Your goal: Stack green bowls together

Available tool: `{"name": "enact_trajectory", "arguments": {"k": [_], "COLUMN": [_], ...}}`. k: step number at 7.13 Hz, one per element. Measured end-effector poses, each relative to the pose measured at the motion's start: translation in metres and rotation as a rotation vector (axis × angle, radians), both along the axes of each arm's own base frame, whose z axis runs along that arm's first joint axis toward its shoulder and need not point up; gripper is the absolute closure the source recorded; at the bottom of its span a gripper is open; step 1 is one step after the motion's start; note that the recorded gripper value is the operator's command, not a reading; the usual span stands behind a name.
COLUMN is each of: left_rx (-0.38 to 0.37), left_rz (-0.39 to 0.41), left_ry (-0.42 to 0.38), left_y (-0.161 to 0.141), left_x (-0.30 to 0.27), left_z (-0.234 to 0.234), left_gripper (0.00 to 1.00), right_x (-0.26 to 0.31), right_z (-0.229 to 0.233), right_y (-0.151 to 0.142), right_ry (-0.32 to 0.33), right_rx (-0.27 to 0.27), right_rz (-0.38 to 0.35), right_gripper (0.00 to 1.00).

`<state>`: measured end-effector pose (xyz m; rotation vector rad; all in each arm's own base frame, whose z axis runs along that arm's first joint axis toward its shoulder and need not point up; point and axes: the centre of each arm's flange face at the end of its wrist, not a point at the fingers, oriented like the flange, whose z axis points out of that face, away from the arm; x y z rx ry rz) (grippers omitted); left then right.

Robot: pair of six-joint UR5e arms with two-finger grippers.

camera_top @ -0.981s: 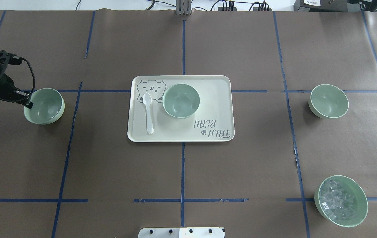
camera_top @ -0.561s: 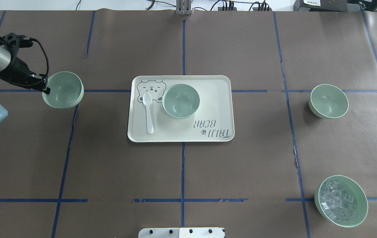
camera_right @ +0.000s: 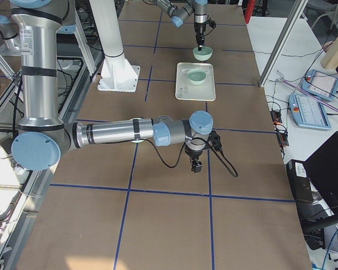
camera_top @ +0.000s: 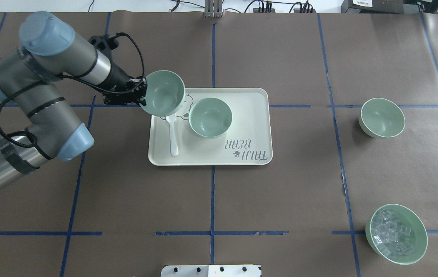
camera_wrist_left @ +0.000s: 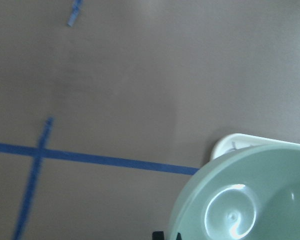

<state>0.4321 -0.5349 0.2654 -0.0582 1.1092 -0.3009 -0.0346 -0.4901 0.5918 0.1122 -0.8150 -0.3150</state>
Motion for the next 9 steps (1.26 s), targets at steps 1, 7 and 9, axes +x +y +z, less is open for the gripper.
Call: {"name": "enact_trajectory", "arguments": {"k": [1, 7, 9], "left_rx": [-0.017, 0.001, 0.003], "left_rz": [-0.018, -0.071, -0.066], "left_ry": [-0.003, -0.089, -0.100], "left_y": [0.011, 0.028, 0.030], "left_x": [0.028, 0.090, 0.102], "left_z": [-0.028, -0.069, -0.068], "left_gripper": [1.00, 1.00, 0.44], "right_x": [-0.001, -0.004, -0.004], "right_z": [-0.001, -0.007, -0.007], "right_y": [0.000, -0.004, -0.004], "right_ry": [-0.003, -0.019, -0.018], "right_rx": [-0.002, 0.001, 0.003], "right_rz": [0.000, 0.002, -0.001], "right_gripper": [0.00, 0.00, 0.00]}}
